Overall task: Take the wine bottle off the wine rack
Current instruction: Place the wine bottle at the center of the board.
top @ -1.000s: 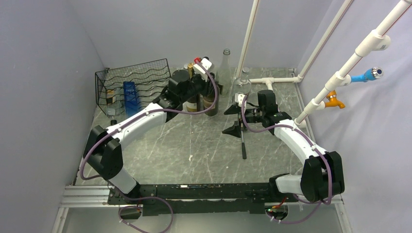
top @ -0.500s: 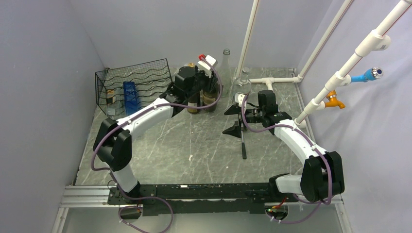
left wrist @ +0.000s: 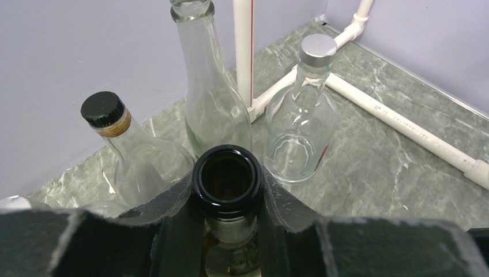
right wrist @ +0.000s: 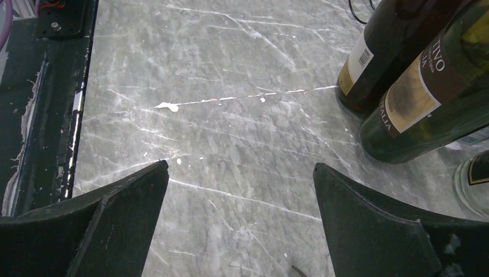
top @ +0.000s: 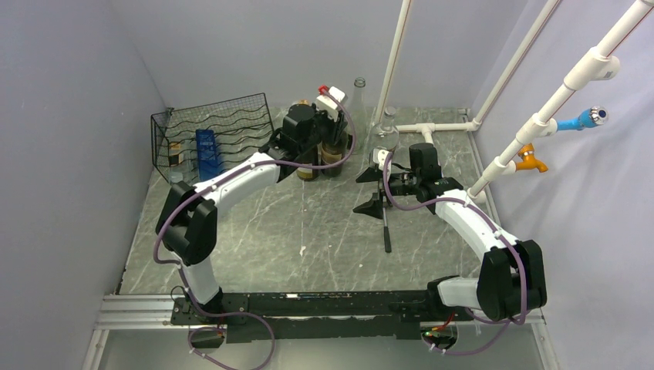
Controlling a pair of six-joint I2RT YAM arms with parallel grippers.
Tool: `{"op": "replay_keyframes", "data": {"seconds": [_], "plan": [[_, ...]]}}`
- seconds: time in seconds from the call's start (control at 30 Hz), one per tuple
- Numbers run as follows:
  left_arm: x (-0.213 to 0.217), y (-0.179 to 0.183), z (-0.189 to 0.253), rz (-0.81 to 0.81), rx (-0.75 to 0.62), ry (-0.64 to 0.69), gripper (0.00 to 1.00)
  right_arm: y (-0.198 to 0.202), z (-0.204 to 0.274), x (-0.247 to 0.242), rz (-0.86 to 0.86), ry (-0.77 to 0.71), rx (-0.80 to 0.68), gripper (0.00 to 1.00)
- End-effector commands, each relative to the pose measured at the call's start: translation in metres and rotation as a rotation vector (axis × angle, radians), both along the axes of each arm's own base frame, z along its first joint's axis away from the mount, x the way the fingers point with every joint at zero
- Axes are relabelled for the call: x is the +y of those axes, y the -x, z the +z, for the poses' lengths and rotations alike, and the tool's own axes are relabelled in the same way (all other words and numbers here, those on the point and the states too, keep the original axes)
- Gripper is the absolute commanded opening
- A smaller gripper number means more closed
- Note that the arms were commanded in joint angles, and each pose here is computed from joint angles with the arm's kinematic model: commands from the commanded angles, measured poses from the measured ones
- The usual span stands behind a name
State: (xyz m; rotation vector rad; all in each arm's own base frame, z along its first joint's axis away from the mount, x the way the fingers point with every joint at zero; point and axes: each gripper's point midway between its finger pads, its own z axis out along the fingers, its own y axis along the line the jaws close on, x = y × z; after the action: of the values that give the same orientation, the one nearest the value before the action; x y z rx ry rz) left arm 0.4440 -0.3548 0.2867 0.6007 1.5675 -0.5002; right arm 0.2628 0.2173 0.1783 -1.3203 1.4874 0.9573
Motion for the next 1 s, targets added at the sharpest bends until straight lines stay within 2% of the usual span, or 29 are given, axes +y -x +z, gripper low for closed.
{"op": "replay_keyframes", "data": {"seconds": [0.0, 0.33, 0.57, 0.83, 0.97], "plan": [[0.002, -0.009, 0.084, 0.024, -0.192, 0.142, 0.0, -0.001, 0.013, 0.003, 0.03, -0.026, -0.039, 1.0], [0.001, -0.016, 0.071, 0.035, -0.166, 0.128, 0.0, -0.001, 0.013, 0.002, 0.032, -0.026, -0.041, 1.0], [0.0, -0.016, 0.063, 0.035, -0.147, 0.126, 0.19, -0.001, 0.012, 0.002, 0.034, -0.024, -0.041, 1.0], [0.001, -0.017, 0.059, 0.037, -0.138, 0.118, 0.28, -0.001, 0.013, 0.003, 0.035, -0.025, -0.041, 1.0], [-0.001, -0.016, 0.056, 0.036, -0.11, 0.141, 0.29, -0.001, 0.013, 0.002, 0.035, -0.024, -0.04, 1.0]]}}
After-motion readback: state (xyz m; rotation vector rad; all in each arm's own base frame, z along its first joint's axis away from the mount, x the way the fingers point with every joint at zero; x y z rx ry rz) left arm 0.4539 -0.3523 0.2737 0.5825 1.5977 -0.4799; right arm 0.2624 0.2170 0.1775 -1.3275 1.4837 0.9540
